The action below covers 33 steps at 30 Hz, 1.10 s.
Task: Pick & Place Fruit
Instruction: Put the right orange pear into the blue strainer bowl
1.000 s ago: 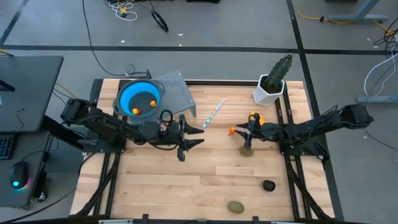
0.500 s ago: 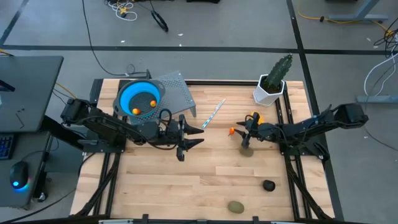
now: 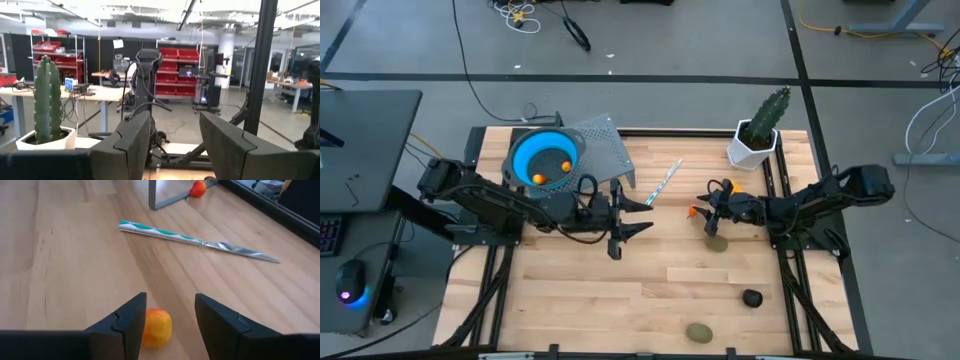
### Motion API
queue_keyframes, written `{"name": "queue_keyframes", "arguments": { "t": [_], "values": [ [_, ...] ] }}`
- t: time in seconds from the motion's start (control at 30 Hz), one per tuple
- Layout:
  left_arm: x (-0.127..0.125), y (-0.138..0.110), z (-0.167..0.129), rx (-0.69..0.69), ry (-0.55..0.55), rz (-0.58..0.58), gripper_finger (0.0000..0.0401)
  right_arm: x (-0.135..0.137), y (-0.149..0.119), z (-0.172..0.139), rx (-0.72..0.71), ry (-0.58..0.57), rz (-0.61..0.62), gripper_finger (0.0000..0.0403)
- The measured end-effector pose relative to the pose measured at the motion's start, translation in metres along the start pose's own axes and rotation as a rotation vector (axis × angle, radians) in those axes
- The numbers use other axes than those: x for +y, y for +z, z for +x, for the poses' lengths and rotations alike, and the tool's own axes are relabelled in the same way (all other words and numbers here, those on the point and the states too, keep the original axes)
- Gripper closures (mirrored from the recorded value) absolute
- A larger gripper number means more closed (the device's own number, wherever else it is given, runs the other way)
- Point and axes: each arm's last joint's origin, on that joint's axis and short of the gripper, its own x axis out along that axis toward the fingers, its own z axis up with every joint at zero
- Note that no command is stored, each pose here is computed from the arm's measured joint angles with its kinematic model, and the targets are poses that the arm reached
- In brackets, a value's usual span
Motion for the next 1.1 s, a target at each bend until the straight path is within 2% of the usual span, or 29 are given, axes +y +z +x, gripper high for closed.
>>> {"name": "queue_keyframes", "arguments": {
  "t": [0.3, 0.57, 0.83, 1.1],
  "values": [
    [-0.002, 0.007, 0.004, 0.001, 0.0, 0.031, 0.0218, 0.0, -0.001, 0.001, 0.003, 0.015, 0.008, 0.0223],
    [-0.001, 0.007, 0.004, 0.003, 0.03, 0.122, 0.0218, 0.002, -0.007, 0.007, 0.049, 0.005, 0.002, 0.0223],
    [0.0, 0.007, 0.004, 0.005, 0.056, 0.14, 0.0218, 0.008, -0.006, 0.025, 0.101, -0.001, -0.015, 0.0223],
    [0.0, 0.007, 0.004, 0.006, 0.056, 0.162, 0.0218, 0.008, -0.011, 0.029, 0.128, -0.032, -0.027, 0.0223]
  ]
}}
